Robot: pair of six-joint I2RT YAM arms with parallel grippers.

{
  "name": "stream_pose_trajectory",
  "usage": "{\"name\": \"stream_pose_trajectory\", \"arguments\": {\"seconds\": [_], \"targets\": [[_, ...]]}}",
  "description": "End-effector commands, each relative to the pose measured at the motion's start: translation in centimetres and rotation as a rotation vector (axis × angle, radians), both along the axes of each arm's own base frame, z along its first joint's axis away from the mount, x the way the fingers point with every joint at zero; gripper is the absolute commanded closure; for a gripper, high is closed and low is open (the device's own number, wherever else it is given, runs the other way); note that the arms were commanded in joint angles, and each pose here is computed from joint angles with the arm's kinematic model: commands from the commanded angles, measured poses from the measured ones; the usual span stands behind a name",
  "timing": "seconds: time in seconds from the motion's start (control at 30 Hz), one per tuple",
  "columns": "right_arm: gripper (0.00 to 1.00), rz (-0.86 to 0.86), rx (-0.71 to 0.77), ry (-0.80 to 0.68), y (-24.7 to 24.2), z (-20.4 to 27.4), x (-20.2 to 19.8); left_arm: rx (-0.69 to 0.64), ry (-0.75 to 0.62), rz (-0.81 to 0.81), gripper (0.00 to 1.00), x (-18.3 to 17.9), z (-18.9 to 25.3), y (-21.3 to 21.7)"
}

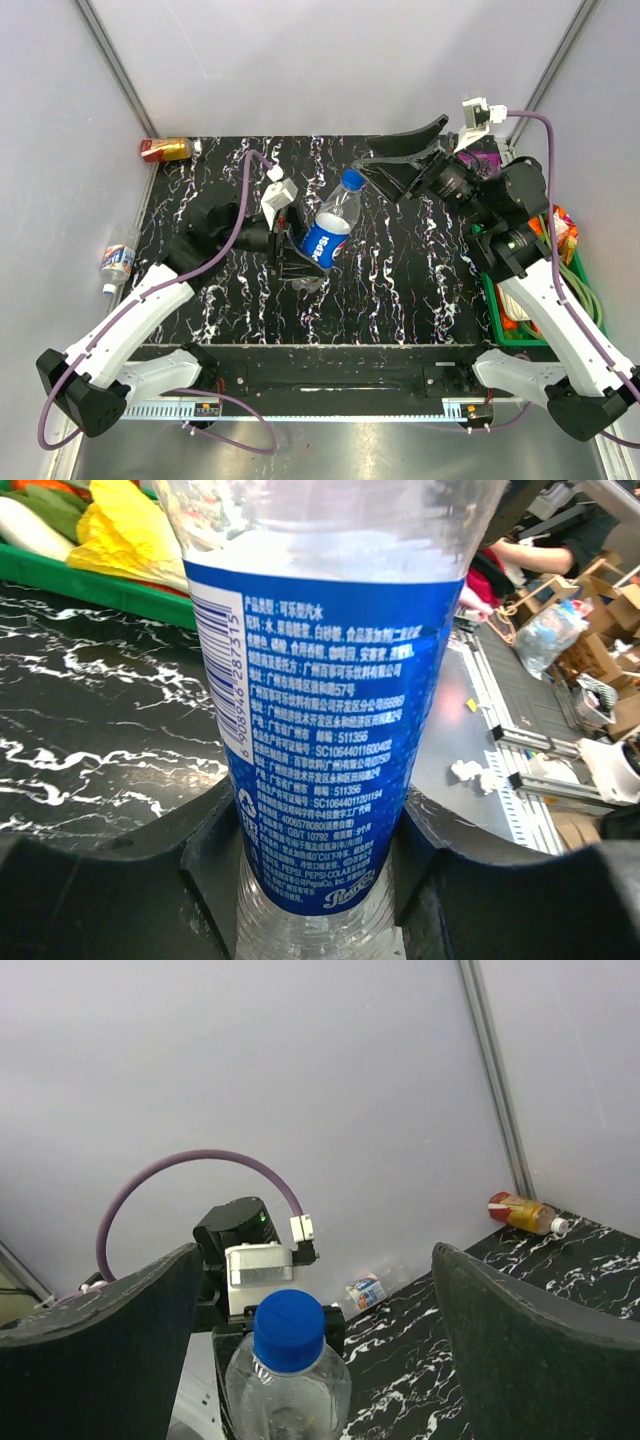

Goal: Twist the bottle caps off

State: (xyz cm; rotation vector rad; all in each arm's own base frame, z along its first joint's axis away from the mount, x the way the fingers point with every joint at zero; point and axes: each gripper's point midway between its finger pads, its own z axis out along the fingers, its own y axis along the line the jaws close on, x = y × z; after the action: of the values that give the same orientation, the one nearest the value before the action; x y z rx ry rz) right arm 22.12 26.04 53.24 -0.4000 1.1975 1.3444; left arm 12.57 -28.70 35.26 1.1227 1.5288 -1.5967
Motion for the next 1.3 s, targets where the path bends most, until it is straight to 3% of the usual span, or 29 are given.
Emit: {"name": "stream_pose_trajectory", "arguments": {"seconds": [0.0, 0.33, 0.47, 0.83, 1.0, 1.27], "targets": [[0.0, -0.077, 0.015, 0.003, -0.9, 0.7, 0.8, 0.009, -0.112, 0.084, 0.8, 1.0, 1.2, 0.5], [0.0, -0.112, -0.031, 0.115, 0.0, -1.4, 3.4, 0.192, -0.145, 0.357, 0.79, 5.1, -1.6, 2.1], [0.0, -0.108, -0.077, 0.184, 0.9, -2.9, 4.7, 0.319, -0.163, 0.591, 0.8, 8.3, -3.5, 4.4], [0.01, -0.072, -0.154, 0.342, 3.1, -6.6, 7.2, 0.607, -0.3, 1.009, 0.83, 11.6, -5.9, 9.0], [0.13, -0.053, -0.173, 0.411, 4.0, -8.0, 8.2, 0.755, -0.381, 1.141, 0.84, 12.1, -6.6, 10.2], [0.28, -0.101, -0.208, 0.534, 4.2, -11.1, 9.8, 0.747, -0.417, 1.212, 0.85, 12.0, -5.6, 10.3]]}}
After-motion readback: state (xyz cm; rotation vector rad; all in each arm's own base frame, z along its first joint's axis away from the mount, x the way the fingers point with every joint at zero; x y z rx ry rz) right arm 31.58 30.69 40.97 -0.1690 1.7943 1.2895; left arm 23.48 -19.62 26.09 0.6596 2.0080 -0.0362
